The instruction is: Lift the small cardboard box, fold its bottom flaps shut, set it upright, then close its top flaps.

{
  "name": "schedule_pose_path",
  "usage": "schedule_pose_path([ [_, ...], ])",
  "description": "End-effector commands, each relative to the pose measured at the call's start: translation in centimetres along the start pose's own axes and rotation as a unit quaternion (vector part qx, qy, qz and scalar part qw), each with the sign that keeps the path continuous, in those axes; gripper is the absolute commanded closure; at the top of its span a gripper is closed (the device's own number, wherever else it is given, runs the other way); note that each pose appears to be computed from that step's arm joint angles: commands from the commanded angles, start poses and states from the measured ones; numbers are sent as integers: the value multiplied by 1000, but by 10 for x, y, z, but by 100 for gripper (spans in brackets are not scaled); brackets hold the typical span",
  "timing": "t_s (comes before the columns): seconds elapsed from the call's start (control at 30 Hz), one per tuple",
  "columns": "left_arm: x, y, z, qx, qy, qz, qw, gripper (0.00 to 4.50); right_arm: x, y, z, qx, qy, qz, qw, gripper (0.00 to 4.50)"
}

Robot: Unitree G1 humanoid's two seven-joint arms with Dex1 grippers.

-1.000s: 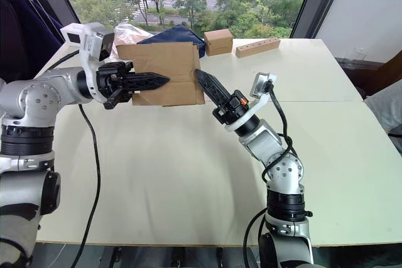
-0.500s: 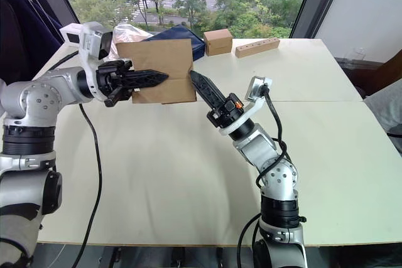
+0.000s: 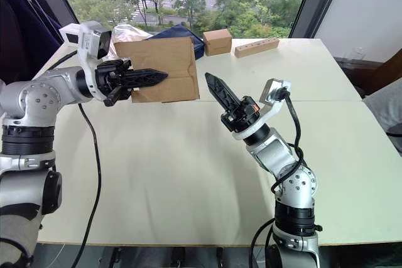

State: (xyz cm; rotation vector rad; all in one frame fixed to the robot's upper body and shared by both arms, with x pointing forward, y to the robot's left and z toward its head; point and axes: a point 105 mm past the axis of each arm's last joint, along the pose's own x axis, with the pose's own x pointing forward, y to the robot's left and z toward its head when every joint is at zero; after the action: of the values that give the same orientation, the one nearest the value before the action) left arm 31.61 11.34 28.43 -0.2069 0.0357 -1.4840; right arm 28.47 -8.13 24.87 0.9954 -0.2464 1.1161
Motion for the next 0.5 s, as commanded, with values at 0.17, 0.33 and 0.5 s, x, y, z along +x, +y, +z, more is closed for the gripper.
schedule_pose_path([
  [0.17,-1,-5,14,30,-11,-8,999,450,12,1,-5,-40,22,1,999,441],
  [0.33,1,-6,11,27,-8,-12,1000,450,22,11,-30,-52,82,30,995,441],
  [0.5,2,-8,9,26,-5,-18,1000,450,22,14,-40,-54,104,36,992,441],
])
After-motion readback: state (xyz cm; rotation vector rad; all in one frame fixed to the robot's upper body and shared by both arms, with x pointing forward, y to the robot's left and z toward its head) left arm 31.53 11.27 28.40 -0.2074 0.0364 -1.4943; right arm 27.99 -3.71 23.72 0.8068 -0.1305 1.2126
